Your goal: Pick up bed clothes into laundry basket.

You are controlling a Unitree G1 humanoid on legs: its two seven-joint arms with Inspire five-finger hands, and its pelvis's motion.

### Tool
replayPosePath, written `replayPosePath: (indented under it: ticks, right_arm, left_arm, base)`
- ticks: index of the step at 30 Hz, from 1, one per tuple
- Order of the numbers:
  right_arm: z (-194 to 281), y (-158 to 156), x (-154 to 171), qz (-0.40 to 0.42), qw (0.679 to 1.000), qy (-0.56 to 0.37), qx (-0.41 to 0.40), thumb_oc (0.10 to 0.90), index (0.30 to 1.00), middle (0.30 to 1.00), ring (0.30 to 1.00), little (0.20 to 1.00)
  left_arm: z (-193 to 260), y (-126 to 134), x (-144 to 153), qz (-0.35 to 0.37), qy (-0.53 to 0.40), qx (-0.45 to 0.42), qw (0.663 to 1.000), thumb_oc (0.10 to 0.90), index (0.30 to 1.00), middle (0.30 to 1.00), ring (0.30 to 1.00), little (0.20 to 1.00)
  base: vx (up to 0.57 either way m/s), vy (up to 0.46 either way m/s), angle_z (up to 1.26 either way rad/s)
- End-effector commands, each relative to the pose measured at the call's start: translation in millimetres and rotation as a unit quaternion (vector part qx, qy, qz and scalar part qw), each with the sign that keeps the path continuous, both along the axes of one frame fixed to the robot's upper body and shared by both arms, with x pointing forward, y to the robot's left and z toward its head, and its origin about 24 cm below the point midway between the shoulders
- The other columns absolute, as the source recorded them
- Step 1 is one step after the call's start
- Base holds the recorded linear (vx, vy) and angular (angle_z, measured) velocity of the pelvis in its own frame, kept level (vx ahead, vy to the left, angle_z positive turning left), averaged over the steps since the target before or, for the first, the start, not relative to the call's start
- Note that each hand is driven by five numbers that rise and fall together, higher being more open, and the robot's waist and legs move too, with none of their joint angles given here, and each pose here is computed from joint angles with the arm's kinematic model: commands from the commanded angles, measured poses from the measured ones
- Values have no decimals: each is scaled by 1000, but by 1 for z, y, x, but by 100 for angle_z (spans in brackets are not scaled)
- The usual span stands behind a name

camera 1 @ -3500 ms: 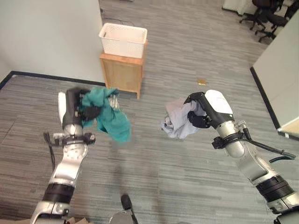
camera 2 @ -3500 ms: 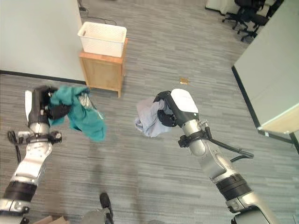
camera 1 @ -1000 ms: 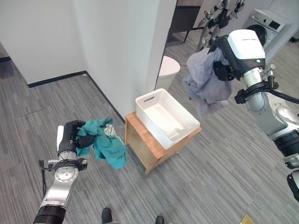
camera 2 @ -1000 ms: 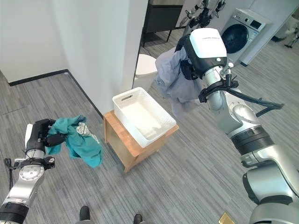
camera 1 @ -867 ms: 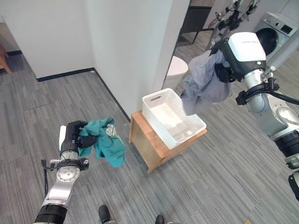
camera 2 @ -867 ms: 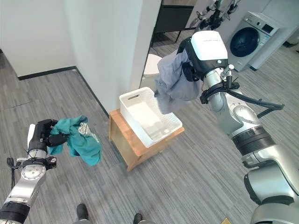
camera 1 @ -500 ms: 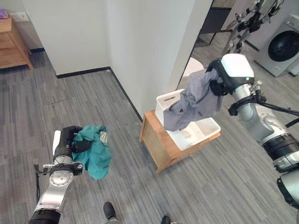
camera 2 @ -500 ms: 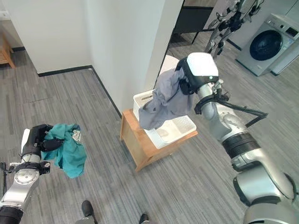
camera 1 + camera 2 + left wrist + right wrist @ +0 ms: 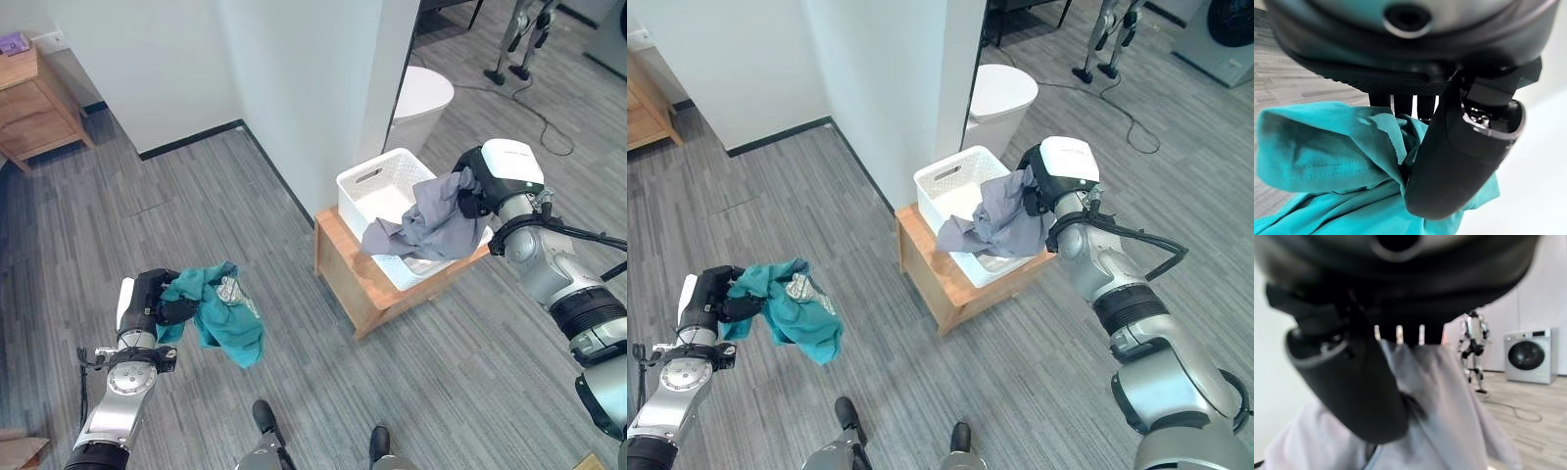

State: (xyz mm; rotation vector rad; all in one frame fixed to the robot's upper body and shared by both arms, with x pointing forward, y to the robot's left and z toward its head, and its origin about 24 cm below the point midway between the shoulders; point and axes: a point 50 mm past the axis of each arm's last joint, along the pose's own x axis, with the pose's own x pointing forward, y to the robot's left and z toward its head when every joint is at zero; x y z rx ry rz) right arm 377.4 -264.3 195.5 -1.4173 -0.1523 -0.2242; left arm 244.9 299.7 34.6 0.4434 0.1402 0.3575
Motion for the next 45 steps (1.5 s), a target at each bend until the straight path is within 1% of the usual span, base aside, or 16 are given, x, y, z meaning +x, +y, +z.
replayPosePath:
  ticks: [1, 3, 5, 13, 18, 23, 27, 29, 31, 32, 36, 37, 38, 40, 41, 45]
  right_arm:
    - [133, 1, -2, -9, 977, -215, -5, 400, 300, 300, 300, 300]
    - [137, -2, -2, -15, 976, -218, -2, 400, 300, 300, 300, 300]
    - [136, -4, 0, -20, 975, -220, 12, 800, 900, 900, 900, 900]
    - [130, -3, 0, -19, 977, -212, -4, 800, 900, 900, 900, 900]
    - [132, -5, -10, -3, 974, -224, -24, 800, 900, 900, 900, 900]
    - [143, 2, -39, 56, 962, -259, -62, 800, 900, 900, 900, 900]
    - [131, -14, -66, 65, 961, -267, -42, 800, 900, 900, 900, 900]
    - [86, -42, -103, 38, 962, -270, 30, 800, 900, 900, 900, 900]
    - [39, -66, -124, -8, 970, -228, 80, 800, 900, 900, 900, 900]
    - [36, -68, -128, -12, 971, -227, 81, 800, 900, 900, 900, 900]
    - [-78, -96, -177, -116, 962, -80, 235, 800, 900, 900, 900, 900]
    - [-79, -97, -178, -117, 961, -80, 237, 800, 900, 900, 900, 900]
    - [-116, -110, -198, -174, 957, -1, 232, 800, 900, 900, 900, 900]
    - [-125, -114, -208, -186, 959, 32, 213, 800, 900, 900, 900, 900]
    - [-154, -123, -236, -220, 950, 126, 182, 800, 900, 900, 900, 900]
    - [-202, -139, -294, -291, 904, 280, 141, 800, 900, 900, 900, 900]
  left_arm:
    - [74, -16, 42, -68, -164, 32, 984, 400, 300, 300, 300, 300]
    - [79, -18, 44, -73, -175, 28, 981, 400, 300, 300, 300, 300]
    - [84, -19, 46, -74, -189, 21, 979, 400, 300, 300, 300, 300]
    - [90, -21, 47, -72, -211, 4, 975, 400, 300, 300, 300, 300]
    - [117, -35, 49, -98, -275, 4, 956, 400, 300, 300, 300, 300]
    - [160, -57, 50, -141, -363, 0, 921, 400, 300, 300, 300, 300]
    - [176, -63, 43, -146, -403, -3, 903, 400, 300, 300, 300, 300]
    - [177, -67, 35, -135, -417, -2, 899, 400, 300, 300, 300, 300]
    - [185, -67, 35, -121, -428, 22, 896, 400, 300, 300, 300, 300]
    - [184, -70, 36, -125, -426, 24, 896, 400, 300, 300, 300, 300]
    - [214, -78, 48, -111, -451, 95, 880, 400, 300, 300, 300, 300]
    - [214, -79, 49, -113, -450, 97, 880, 400, 300, 300, 300, 300]
    - [225, -71, 57, -93, -436, 159, 881, 400, 300, 300, 300, 300]
    - [228, -66, 58, -85, -431, 182, 880, 400, 300, 300, 300, 300]
    - [236, -59, 62, -64, -428, 216, 875, 400, 300, 300, 300, 300]
    - [255, -48, 76, -31, -405, 283, 869, 400, 300, 300, 300, 300]
  base:
    - [-25, -43, 14]
    - [-23, -59, 14]
    - [-42, -58, 5]
    - [1, -34, 12]
    - [0, 0, 0]
    - [16, -9, 0]
    - [5, 14, -21]
    - [121, 66, -12]
    - [87, 30, -2]
    - [43, 16, -33]
    - [18, -15, -54]
    - [-25, -6, -61]
    - [-5, 5, -61]
    - [25, -11, -62]
    - [42, -33, -65]
    - [-7, -8, -38]
